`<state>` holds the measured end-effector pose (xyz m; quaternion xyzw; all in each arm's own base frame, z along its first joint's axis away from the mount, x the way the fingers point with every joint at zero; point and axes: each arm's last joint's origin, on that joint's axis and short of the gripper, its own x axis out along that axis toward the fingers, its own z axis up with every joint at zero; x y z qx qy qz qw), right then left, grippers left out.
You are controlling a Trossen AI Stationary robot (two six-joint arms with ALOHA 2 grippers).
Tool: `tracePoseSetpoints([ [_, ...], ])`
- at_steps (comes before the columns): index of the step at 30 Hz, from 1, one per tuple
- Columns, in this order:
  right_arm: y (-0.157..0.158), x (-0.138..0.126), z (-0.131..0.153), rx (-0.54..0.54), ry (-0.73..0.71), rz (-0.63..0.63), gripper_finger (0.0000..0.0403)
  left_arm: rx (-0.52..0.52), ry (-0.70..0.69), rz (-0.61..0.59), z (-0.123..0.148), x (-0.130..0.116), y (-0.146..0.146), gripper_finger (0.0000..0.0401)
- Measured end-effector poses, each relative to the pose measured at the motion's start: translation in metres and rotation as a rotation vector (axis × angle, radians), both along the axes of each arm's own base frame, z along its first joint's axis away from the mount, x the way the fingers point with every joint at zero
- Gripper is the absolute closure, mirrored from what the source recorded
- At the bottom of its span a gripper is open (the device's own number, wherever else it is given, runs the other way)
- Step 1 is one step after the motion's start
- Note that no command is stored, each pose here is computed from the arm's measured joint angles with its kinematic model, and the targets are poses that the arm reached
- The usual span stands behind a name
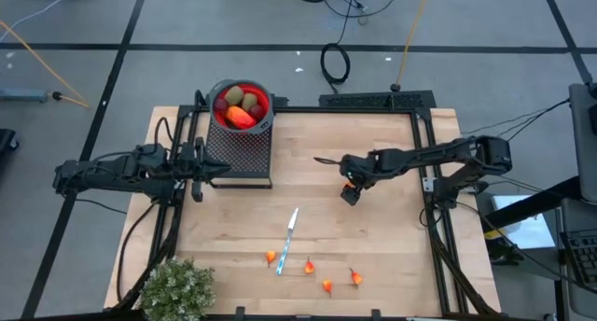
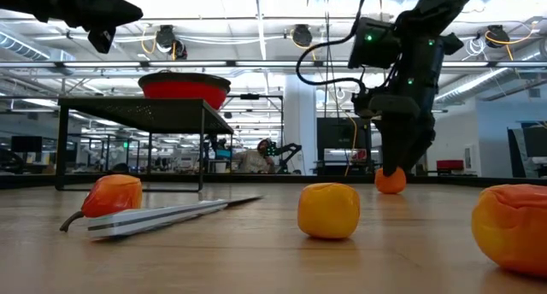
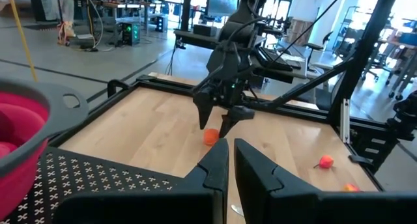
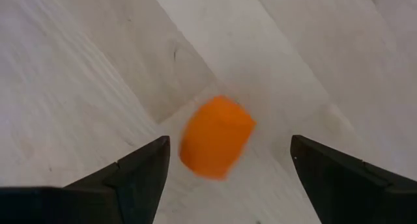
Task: Pick & Place Fruit
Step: Put the orange into the red strainer bowl on the shelf
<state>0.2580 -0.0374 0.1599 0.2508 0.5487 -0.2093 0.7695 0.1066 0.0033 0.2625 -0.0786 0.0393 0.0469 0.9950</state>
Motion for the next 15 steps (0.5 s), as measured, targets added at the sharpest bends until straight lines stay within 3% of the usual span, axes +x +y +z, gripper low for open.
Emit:
tracePoseSetpoints([
  [15,-0.0001,-0.0011,-0.0054,0.004,0.042,0.014,0.0107,-0.001,0.0,0.0,0.0001,0.0,0.0,0.0377],
])
